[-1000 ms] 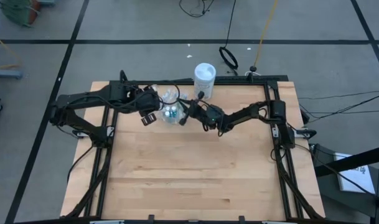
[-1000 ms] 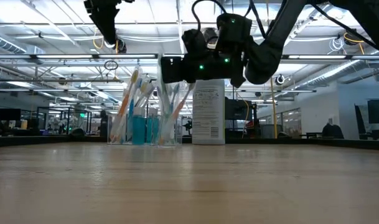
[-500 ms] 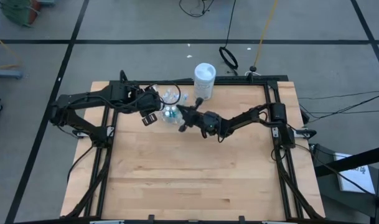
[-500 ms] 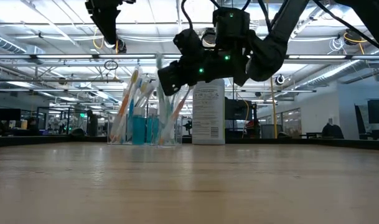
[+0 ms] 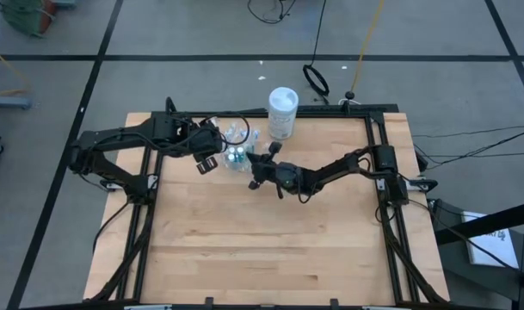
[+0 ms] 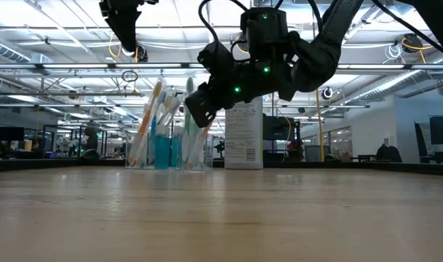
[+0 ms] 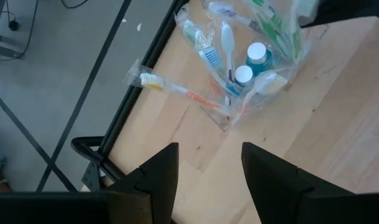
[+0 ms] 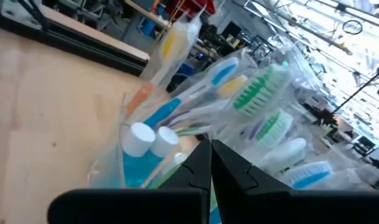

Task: Pick & Place toothbrushing station
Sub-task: Put the green toothbrush into the transparent organizer, then return to Home Position

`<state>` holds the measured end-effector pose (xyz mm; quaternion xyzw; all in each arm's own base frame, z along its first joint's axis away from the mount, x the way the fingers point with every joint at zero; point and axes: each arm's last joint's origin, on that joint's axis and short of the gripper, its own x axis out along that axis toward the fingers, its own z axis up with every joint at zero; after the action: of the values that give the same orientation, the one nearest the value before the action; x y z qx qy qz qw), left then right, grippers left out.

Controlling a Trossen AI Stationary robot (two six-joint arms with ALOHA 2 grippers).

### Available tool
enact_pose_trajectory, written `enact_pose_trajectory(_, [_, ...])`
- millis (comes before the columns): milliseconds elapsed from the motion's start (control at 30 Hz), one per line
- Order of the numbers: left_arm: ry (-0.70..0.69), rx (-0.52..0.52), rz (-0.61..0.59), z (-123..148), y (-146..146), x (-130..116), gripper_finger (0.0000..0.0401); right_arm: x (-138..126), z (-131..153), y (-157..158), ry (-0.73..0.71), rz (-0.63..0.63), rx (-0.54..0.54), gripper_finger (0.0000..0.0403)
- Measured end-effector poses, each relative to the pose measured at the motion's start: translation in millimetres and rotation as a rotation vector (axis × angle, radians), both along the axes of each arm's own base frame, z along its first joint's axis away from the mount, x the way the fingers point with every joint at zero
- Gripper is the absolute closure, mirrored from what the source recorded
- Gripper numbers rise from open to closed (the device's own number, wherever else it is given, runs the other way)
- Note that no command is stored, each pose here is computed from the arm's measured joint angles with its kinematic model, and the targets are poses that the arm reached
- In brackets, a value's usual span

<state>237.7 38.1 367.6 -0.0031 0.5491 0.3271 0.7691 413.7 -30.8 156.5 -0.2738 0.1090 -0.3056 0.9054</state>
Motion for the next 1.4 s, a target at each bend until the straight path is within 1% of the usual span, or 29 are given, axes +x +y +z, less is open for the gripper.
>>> enact_pose_trajectory(133, [-0.003, -0.002, 0.006, 0.0, 0.0, 0.0, 0.0219, -0.1, -1.9, 0.3, 0.023, 0.002, 0.002, 0.0401])
enact_pose_trajectory(233, [-0.008, -0.003, 0.013, -0.1, 0.0, 0.0, 0.0219, -0.1, -2.1, 0.8, 0.035, 0.002, -0.012, 0.0389])
enact_pose_trajectory(367, [-0.011, -0.005, 0.018, -0.1, 0.0, 0.0, 0.0219, -0.1, -2.8, 1.3, 0.026, 0.003, 0.010, 0.0363])
enact_pose_trajectory(467, [-0.012, -0.005, 0.020, -0.1, 0.0, 0.0, 0.0219, -0.6, -6.5, 1.1, 0.067, -0.004, 0.011, 0.0340])
enact_pose_trajectory(633, [-0.013, -0.006, 0.024, -0.1, 0.0, 0.0, 0.0219, -2.4, -6.0, 7.1, 0.074, -0.092, 0.000, 0.0302])
enact_pose_trajectory(700, [-0.002, -0.002, 0.004, -0.1, 0.0, 0.0, 0.0219, -4.1, -2.8, 13.8, 0.096, -0.114, -0.008, 0.0290])
enact_pose_trajectory(800, [0.046, 0.016, -0.077, 0.2, -0.1, -0.7, 0.0219, -9.3, 7.3, 27.0, 0.185, -0.082, -0.018, 0.0277])
enact_pose_trajectory(867, [0.071, 0.024, -0.117, 1.7, -0.5, -3.7, 0.0219, -15.8, 15.7, 35.8, 0.262, -0.059, -0.023, 0.0276])
enact_pose_trajectory(967, [0.090, 0.040, -0.127, 4.3, -0.8, -9.5, 0.0219, -29.8, 37.3, 46.8, 0.345, -0.030, -0.034, 0.0280])
enact_pose_trajectory(1100, [0.044, 0.090, -0.061, 15.3, 0.5, -25.1, 0.0219, -55.6, 83.2, 52.8, 0.314, -0.021, 0.005, 0.0290])
enact_pose_trajectory(1133, [0.034, 0.094, -0.047, 18.8, 0.0, -32.2, 0.0219, -63.7, 95.1, 52.7, 0.294, -0.024, 0.028, 0.0293])
enact_pose_trajectory(1200, [-0.029, 0.093, -0.012, 27.9, -1.1, -47.6, 0.0219, -82.0, 117.1, 51.9, 0.263, -0.026, 0.074, 0.0299])
enact_pose_trajectory(1267, [-0.090, 0.096, -0.012, 37.4, -3.5, -65.0, 0.0219, -102.2, 136.5, 49.5, 0.246, -0.032, 0.110, 0.0305])
enact_pose_trajectory(1333, [-0.179, 0.100, -0.007, 41.9, -8.3, -87.0, 0.0219, -122.3, 152.1, 47.0, 0.189, -0.051, 0.197, 0.0310])
enact_pose_trajectory(1400, [-0.309, 0.110, -0.017, 42.6, -12.9, -109.1, 0.0219, -141.9, 161.8, 44.7, 0.081, -0.062, 0.330, 0.0315])
